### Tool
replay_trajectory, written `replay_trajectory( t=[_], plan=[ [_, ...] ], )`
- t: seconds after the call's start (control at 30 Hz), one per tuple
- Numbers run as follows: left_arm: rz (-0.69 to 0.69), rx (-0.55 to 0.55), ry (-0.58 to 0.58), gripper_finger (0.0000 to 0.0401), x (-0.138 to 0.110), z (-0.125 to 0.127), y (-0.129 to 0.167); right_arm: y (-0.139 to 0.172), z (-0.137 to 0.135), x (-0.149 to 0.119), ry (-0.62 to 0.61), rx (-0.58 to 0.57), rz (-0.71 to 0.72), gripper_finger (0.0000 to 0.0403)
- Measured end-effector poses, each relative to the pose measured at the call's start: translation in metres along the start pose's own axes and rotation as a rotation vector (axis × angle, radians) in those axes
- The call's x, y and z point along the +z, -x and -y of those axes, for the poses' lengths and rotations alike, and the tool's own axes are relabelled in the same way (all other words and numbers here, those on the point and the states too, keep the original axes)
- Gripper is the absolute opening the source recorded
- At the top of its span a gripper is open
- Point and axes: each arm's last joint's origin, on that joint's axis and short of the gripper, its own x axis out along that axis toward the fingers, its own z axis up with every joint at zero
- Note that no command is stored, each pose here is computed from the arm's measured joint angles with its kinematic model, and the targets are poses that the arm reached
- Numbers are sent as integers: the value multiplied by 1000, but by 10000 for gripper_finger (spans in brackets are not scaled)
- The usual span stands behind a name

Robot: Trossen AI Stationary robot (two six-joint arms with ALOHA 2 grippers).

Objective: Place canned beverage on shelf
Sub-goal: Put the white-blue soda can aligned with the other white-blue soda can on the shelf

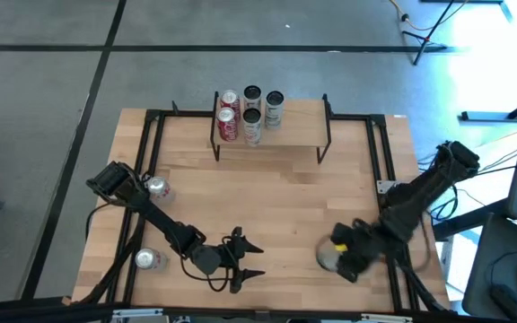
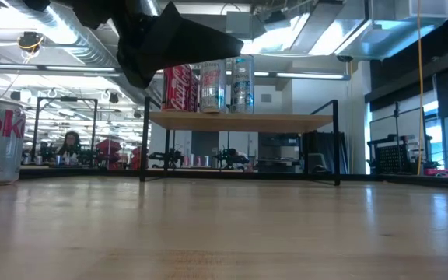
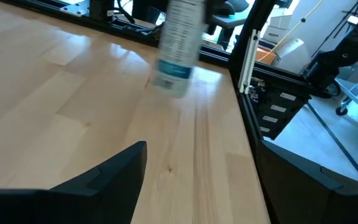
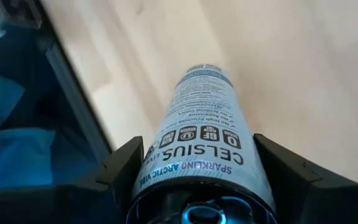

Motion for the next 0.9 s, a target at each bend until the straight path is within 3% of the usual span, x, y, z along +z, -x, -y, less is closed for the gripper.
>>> replay_trajectory(
  t=[0.13,0.4,0.7,0.9],
  plan=[
    [-1,0,4,289,0,0,0,0,17,39,-4,7,16,234],
    [-8,3,2,289,-1,-1,0,-6,42,108,-2,160,8,234],
    [-31,19,19,289,-4,-2,0,-15,49,150,-17,-54,-156,234],
    [-47,24,25,289,-6,-2,0,-25,39,164,7,-68,-173,234]
  ],
)
